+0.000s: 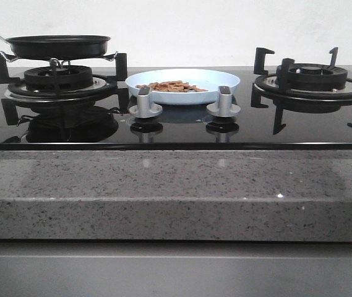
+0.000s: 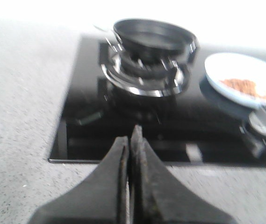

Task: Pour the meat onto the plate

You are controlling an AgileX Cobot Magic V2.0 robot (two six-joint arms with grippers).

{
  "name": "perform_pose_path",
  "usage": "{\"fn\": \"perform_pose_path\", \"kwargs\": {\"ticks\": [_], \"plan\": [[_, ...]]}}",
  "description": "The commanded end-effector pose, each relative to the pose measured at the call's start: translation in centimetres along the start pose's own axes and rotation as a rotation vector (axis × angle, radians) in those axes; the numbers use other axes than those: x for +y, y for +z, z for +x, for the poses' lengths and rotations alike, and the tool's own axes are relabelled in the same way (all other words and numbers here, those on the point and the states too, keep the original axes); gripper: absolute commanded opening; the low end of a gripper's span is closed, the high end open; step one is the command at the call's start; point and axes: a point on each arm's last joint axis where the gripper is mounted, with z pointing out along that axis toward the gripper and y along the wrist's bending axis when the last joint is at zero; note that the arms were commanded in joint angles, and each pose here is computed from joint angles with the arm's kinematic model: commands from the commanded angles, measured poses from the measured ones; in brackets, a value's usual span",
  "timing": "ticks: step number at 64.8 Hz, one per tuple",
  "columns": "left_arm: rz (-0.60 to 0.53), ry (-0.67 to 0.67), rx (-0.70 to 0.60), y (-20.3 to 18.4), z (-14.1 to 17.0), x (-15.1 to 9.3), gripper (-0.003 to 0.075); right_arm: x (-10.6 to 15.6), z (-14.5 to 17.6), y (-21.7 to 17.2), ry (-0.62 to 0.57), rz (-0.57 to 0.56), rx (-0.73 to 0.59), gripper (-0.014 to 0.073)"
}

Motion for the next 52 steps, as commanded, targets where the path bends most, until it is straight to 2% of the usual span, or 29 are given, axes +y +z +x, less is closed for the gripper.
{"fn": "perform_pose_path", "kwargs": {"ticks": [1, 10, 35, 39, 52], "plan": [[0.011, -0.029, -0.175, -0.4, -0.1, 0.1, -0.0020, -0.1, -1.0, -0.3, -0.003, 0.009, -0.067, -0.0068], [0.007, -0.030, -0.219, 0.0, 2.2, 0.5, -0.0020, -0.1, -1.0, -0.3, -0.003, 0.008, -0.066, -0.0068], [0.003, -0.010, -0.384, 0.7, 5.4, 1.2, -0.0020, -0.1, -1.0, -0.3, -0.003, 0.008, -0.066, -0.0068], [-0.015, -0.014, -0.357, 0.8, 5.6, 1.3, -0.0020, -0.1, -1.0, -0.3, -0.003, 0.008, -0.065, -0.0068], [-0.052, 0.066, -0.399, 0.6, 5.2, 1.4, -0.0020, 0.0, -0.9, -0.3, -0.003, 0.008, -0.063, -0.0068]]}}
